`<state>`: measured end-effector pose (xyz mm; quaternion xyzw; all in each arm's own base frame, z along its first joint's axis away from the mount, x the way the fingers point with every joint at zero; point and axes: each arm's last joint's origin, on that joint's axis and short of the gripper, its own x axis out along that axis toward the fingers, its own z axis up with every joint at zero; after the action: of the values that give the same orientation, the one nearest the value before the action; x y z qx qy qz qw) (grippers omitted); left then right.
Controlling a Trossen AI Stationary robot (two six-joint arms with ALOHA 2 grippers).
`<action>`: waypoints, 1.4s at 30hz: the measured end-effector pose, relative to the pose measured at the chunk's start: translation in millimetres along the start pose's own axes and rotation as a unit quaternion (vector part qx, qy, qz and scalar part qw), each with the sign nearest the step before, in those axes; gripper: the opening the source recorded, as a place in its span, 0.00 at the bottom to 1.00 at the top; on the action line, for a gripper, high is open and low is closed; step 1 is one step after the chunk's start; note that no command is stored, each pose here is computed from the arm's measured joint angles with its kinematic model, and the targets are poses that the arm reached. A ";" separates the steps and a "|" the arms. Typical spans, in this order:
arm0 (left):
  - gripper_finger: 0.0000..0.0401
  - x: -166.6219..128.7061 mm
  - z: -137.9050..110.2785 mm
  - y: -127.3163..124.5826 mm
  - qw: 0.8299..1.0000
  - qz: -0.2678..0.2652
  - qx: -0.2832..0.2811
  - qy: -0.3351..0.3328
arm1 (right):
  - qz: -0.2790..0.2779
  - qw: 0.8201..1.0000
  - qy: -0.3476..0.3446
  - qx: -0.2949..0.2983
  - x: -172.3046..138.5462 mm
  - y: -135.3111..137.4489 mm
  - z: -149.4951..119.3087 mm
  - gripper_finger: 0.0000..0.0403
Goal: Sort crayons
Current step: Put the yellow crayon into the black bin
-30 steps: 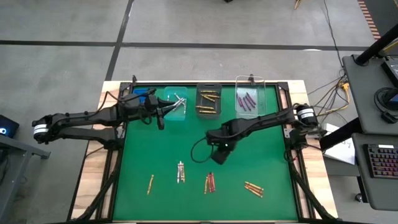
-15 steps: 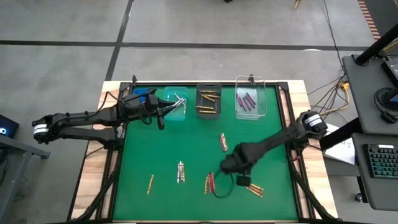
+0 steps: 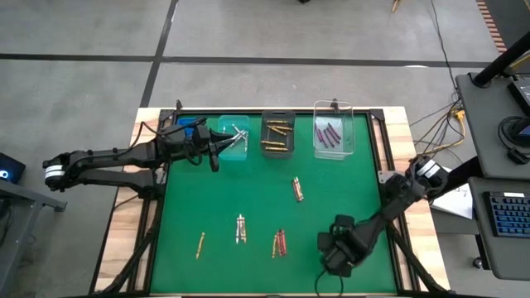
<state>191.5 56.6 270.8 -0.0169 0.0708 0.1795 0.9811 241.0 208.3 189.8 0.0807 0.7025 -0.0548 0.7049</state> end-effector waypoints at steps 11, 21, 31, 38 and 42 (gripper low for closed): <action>0.15 0.1 0.1 -0.1 1.000 0.000 0.000 -0.001 | -0.007 0.999 -0.010 0.047 23.7 0.3 -18.1 0.17; 0.15 0.4 0.3 0.0 1.000 0.000 0.000 -0.001 | 0.018 0.997 -0.025 0.064 34.1 -16.4 -29.8 0.17; 0.15 0.6 1.9 -0.1 1.000 0.000 -0.001 -0.010 | 0.045 0.994 -0.039 0.094 18.6 -25.6 -36.7 0.17; 0.15 0.6 1.8 -0.1 1.000 0.000 -0.001 -0.009 | 0.057 0.992 -0.045 0.098 18.8 -23.1 -35.0 0.17; 0.15 0.7 2.0 -0.1 1.000 0.000 -0.001 -0.010 | 0.042 0.994 -0.036 0.093 28.0 -23.5 -35.1 0.17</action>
<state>192.5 56.9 272.7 -0.0161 0.0605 0.1799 0.9817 202.3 193.0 160.9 0.1733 0.6648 -0.0937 0.7206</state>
